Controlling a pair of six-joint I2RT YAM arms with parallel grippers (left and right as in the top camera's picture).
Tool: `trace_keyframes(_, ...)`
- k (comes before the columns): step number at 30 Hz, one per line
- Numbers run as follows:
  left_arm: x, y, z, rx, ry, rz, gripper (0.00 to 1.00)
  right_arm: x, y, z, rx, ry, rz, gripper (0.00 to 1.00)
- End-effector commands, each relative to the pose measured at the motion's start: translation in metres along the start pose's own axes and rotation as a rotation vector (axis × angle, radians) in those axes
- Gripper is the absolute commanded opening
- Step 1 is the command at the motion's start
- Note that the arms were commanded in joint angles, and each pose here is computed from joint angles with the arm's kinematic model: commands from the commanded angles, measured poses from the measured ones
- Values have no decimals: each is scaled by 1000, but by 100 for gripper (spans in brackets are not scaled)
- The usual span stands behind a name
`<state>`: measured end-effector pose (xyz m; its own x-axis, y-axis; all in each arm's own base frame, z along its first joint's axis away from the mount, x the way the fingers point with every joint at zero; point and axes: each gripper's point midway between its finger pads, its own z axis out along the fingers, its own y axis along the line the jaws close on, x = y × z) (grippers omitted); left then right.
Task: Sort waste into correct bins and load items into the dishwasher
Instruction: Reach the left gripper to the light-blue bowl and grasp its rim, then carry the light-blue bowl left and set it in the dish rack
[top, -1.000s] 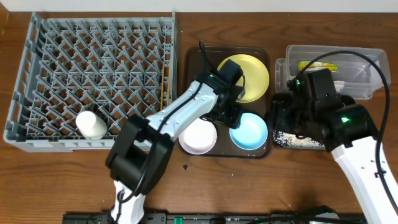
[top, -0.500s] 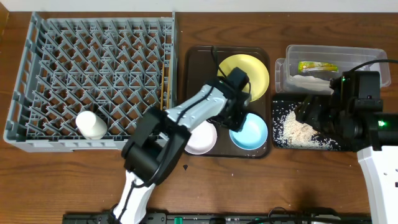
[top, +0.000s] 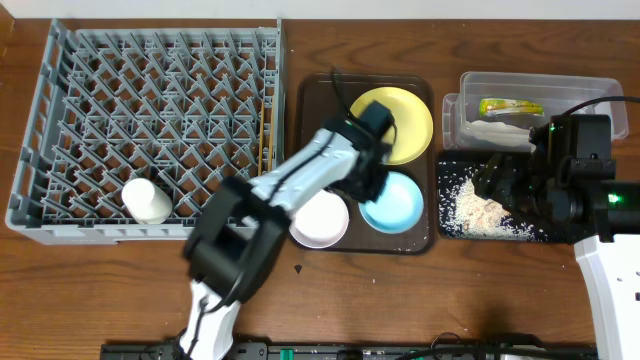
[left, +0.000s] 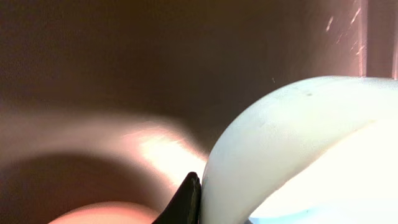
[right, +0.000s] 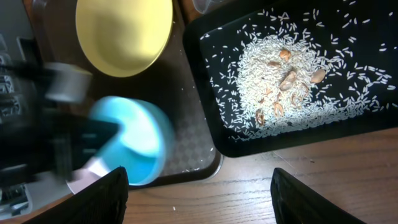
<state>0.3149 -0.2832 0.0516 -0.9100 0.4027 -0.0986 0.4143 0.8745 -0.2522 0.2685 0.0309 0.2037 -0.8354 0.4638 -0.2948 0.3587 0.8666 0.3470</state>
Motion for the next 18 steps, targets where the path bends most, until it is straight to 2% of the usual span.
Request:
trace_keyframes(1,-34,45,-108,-249,-295,-51,7,-2,1,-3,-8,-11,-12,72)
trace_keyframes(2,-34,60,-127,-322,-336,-71,7,-2,1,-3,-9,-12,-12,72)
trace_keyframes(3,-30,90,-163,-483,-408,-115,7,-3,1,-3,-11,-17,-13,72)
trace_keyframes(6,-14,142,-222,-795,-485,-201,8,-7,3,-4,-20,-35,-17,72)
trace_keyframes(10,11,192,-272,-1148,-471,-279,7,-11,6,-4,-28,-50,-20,72)
trace_keyframes(14,34,231,-299,-1451,-403,-335,7,-14,7,-4,-33,-60,-22,72)
trace_keyframes(18,38,256,-290,-1495,-348,-377,7,-15,8,-4,-36,-66,-23,72)
